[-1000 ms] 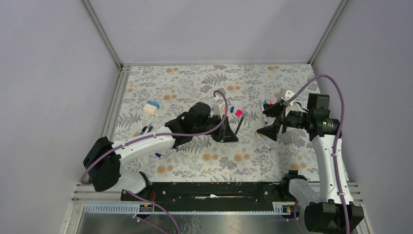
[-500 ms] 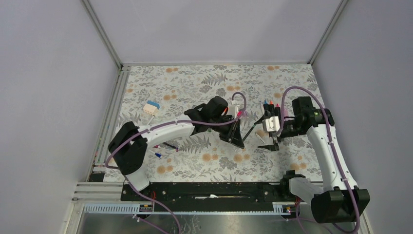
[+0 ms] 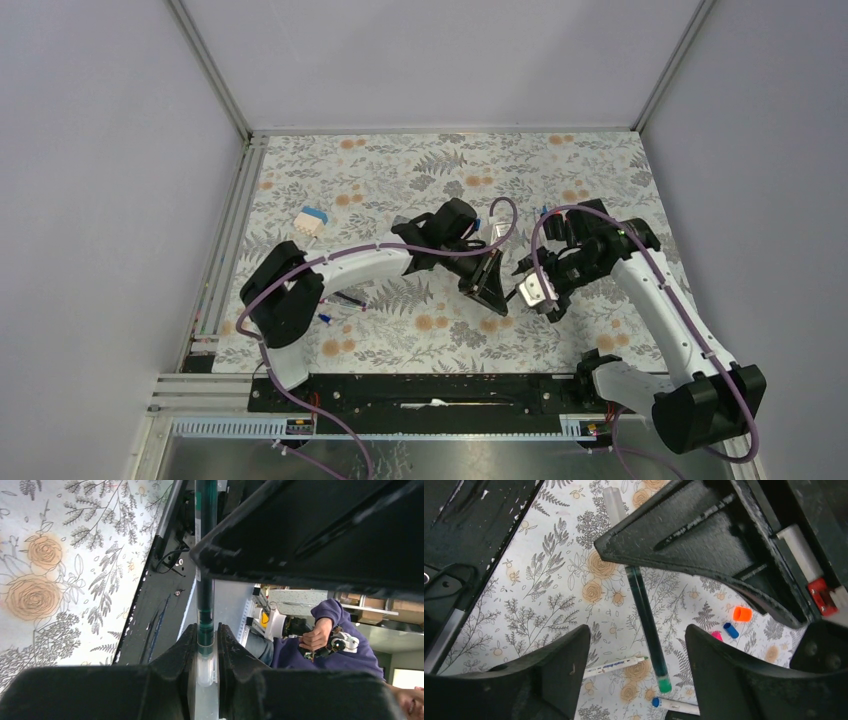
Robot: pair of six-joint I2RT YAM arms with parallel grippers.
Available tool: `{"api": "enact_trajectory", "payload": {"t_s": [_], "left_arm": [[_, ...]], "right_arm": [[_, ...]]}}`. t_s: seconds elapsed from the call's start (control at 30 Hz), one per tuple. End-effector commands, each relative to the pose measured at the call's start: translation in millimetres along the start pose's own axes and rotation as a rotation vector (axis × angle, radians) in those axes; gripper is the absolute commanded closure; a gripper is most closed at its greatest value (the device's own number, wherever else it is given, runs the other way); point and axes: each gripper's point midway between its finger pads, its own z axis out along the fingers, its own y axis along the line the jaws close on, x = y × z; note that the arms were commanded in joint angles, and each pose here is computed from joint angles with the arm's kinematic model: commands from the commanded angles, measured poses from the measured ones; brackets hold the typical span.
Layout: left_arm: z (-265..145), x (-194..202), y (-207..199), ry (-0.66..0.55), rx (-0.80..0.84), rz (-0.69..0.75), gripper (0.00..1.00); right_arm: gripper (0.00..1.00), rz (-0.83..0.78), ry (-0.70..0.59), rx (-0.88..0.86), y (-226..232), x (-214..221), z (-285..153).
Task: Open the pen caps
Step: Open the pen cap from the pen.
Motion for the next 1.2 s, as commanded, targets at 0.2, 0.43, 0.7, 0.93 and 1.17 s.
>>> {"api": "enact_trajectory", "payload": {"t_s": [0.2,0.43,0.7,0.93,1.17], "left_arm": [[0.5,-11.5,-24.5,0.014,0.119,0.056,1.00],[-0.7,-10.1,-26.6,0.017,0.133,0.063,1.00],[-6.7,1.6,-28.4,0.019,0.144,0.063,1.00],[-16.8,42.0,-12.0,0.066,0.104,0.011,1.00],[-27.2,84.6,3.5,0.124,0.073,-0.059,1.00]], "right_arm": [[0.67,-0.140,0.044,-0.063,-10.5,-1.3,13.7],[0.66,-0.162,0.062,-0.112,-3.4,1.9,22.2],[1.00,-0.181,0.090,-0.122,-1.8,4.5,21.8],[1.00,-0.169,0.233,-0.040,-23.7,19.5,3.8],[1.00,-0.188,0.323,-0.014,-34.6,31.4,-6.7]]}}
